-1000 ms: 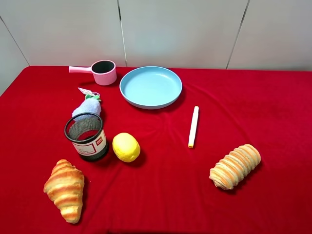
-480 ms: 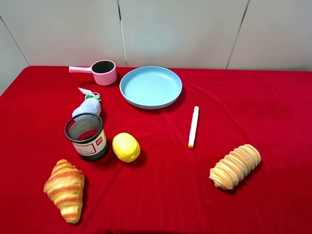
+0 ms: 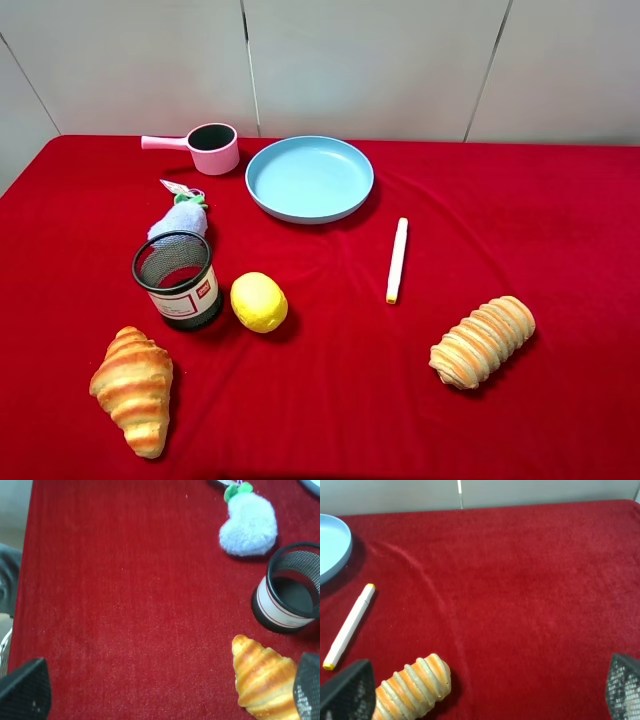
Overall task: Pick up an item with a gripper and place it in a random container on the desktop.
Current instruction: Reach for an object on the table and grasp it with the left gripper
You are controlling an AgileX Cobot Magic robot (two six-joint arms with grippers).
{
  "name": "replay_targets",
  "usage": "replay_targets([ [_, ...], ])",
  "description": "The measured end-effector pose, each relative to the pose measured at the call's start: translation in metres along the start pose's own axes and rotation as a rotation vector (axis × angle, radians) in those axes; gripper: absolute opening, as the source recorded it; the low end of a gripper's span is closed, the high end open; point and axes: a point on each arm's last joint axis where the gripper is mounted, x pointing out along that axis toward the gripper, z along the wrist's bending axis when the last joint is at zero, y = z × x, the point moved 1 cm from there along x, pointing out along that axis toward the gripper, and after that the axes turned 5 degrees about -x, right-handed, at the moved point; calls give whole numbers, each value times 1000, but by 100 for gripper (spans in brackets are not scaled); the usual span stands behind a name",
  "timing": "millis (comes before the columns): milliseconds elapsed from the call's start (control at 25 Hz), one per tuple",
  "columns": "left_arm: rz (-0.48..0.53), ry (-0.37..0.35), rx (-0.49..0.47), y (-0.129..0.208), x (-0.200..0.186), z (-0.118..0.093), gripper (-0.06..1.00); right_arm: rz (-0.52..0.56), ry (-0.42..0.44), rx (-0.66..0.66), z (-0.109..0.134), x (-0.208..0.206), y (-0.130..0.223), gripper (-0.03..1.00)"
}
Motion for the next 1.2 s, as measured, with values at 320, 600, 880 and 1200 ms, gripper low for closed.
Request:
replay_targets([
  [320,159,-8,9,-47,34,-4,97,0,0,0,0,0,0,69],
  [600,280,4,6,-87,73,-10,97,0,0,0,0,0,0,69],
  [880,385,6,7,-110,119,-15,97,0,0,0,0,0,0,69],
  [1200,453,32,39,-124,172,-31,97,0,0,0,0,0,0,69],
])
